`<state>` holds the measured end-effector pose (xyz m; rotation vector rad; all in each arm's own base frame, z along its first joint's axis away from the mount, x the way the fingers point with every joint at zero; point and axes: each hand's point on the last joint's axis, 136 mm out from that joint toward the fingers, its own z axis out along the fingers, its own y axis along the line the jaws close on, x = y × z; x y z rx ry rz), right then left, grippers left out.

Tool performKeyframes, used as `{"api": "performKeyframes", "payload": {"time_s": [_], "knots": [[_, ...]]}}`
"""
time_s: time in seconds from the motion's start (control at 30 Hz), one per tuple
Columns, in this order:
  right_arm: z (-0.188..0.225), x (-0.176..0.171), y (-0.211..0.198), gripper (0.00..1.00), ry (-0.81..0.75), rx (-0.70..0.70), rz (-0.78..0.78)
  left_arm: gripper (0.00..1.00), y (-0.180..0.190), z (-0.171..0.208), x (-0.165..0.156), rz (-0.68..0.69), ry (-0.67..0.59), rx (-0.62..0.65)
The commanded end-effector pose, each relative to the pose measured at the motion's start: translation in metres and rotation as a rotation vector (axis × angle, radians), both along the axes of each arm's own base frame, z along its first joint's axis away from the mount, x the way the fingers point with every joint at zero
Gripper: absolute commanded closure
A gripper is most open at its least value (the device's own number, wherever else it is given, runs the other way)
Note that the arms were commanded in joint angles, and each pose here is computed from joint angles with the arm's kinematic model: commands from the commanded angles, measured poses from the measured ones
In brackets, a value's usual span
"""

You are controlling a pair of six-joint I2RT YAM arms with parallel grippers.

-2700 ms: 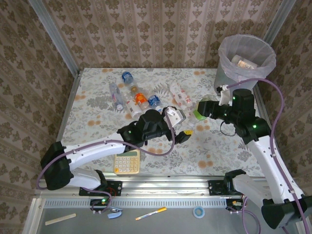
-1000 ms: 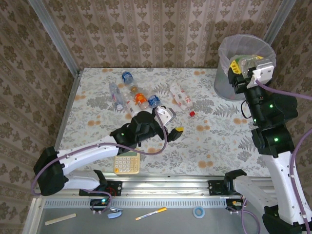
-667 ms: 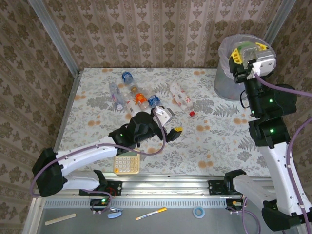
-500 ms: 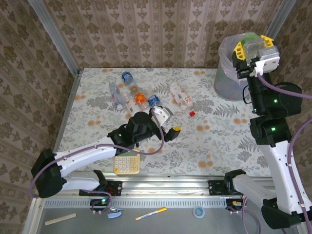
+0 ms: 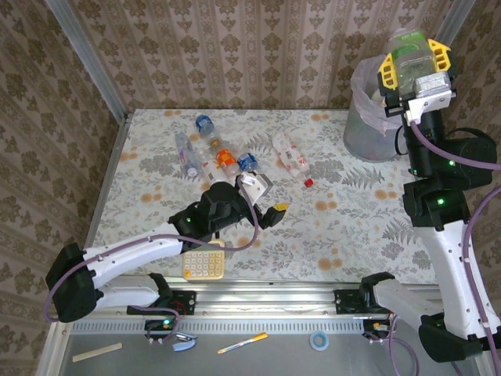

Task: Throw the plastic bottles in the bin

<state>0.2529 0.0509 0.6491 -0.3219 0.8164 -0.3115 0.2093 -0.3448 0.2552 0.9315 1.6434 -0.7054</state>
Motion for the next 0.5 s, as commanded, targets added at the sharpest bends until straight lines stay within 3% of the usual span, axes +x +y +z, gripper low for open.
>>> {"api": "performKeyframes", "payload": {"time_s": [0.0,0.23,0.37,0.47], "knots": [[0.032,-0.035,-0.001,0.78,-0.148,-0.02,0.004,0.0,0.005,0.007,0.003,0.023,0.0,-0.039],[0.036,-0.036,0.0,0.78,-0.173,-0.033,-0.008,0.0,0.007,0.005,0.005,0.032,0.002,-0.04],[0.03,-0.02,-0.004,0.75,-0.131,-0.029,-0.047,0.0,0.008,0.005,0.008,0.039,0.003,-0.039],[0.023,0.012,-0.017,0.74,-0.033,-0.001,-0.113,0.0,0.01,0.004,0.011,0.044,0.007,-0.038]]}}
